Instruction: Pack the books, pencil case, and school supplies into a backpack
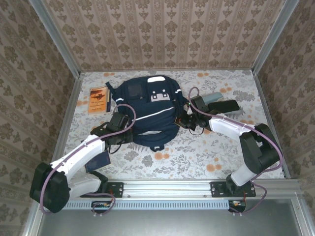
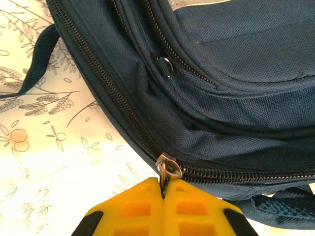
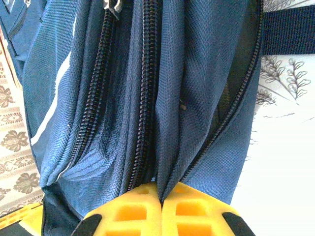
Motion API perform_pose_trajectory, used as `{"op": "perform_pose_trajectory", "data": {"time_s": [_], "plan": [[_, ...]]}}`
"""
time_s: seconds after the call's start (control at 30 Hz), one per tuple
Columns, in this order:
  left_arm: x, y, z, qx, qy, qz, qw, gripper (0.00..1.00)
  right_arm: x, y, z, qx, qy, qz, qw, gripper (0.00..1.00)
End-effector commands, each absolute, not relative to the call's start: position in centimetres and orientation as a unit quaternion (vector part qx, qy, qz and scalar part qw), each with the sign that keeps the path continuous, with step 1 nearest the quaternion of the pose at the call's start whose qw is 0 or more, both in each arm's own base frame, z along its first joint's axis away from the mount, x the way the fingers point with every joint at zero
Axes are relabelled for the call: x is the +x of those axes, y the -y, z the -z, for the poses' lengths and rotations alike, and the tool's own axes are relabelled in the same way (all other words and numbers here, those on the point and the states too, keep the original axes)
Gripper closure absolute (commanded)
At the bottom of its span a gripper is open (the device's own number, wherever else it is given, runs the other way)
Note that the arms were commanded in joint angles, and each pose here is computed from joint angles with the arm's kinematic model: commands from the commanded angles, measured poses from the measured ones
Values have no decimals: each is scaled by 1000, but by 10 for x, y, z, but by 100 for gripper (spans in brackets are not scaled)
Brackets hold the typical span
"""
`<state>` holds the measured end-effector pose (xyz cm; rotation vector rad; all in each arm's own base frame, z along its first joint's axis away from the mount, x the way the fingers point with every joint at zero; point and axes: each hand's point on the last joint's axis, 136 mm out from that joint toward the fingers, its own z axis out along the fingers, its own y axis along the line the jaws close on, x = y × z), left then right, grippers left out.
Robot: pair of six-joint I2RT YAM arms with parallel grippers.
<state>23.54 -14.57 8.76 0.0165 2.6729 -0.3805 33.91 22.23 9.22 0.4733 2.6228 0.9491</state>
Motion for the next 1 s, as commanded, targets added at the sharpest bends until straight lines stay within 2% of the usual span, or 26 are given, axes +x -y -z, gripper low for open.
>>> {"op": "perform_pose_trajectory", "data": {"time_s": [0.0, 0.07, 0.13, 0.17, 0.23, 0.4, 0.5, 0.63, 0.83, 0.97], "plan": [[245, 153, -100, 40, -959, 154, 236, 100, 344, -199, -102, 171, -920, -298, 186, 100], [246, 165, -106, 62, -951, 182, 242, 100, 340, -204, -110, 161, -920, -308, 182, 90], [247, 177, -113, 82, -943, 201, 251, 100, 335, -203, -118, 160, -924, -291, 187, 66], [247, 182, -116, 92, -940, 210, 254, 100, 333, -201, -121, 162, -927, -279, 191, 59], [246, 195, -121, 114, -931, 228, 260, 100, 327, -193, -126, 171, -934, -237, 204, 50], [239, 225, -126, 155, -913, 269, 264, 100, 311, -173, -132, 214, -937, -155, 228, 45], [235, 242, -127, 179, -902, 291, 262, 100, 309, -201, -135, 218, -930, -204, 216, 45], [229, 261, -129, 215, -890, 311, 257, 100, 306, -249, -136, 238, -918, -270, 165, 46], [228, 270, -124, 230, -887, 313, 250, 100, 323, -283, -133, 270, -904, -299, 143, 48], [228, 271, -121, 230, -889, 311, 247, 100, 322, -283, -112, 307, -909, -258, 113, 51]]}}
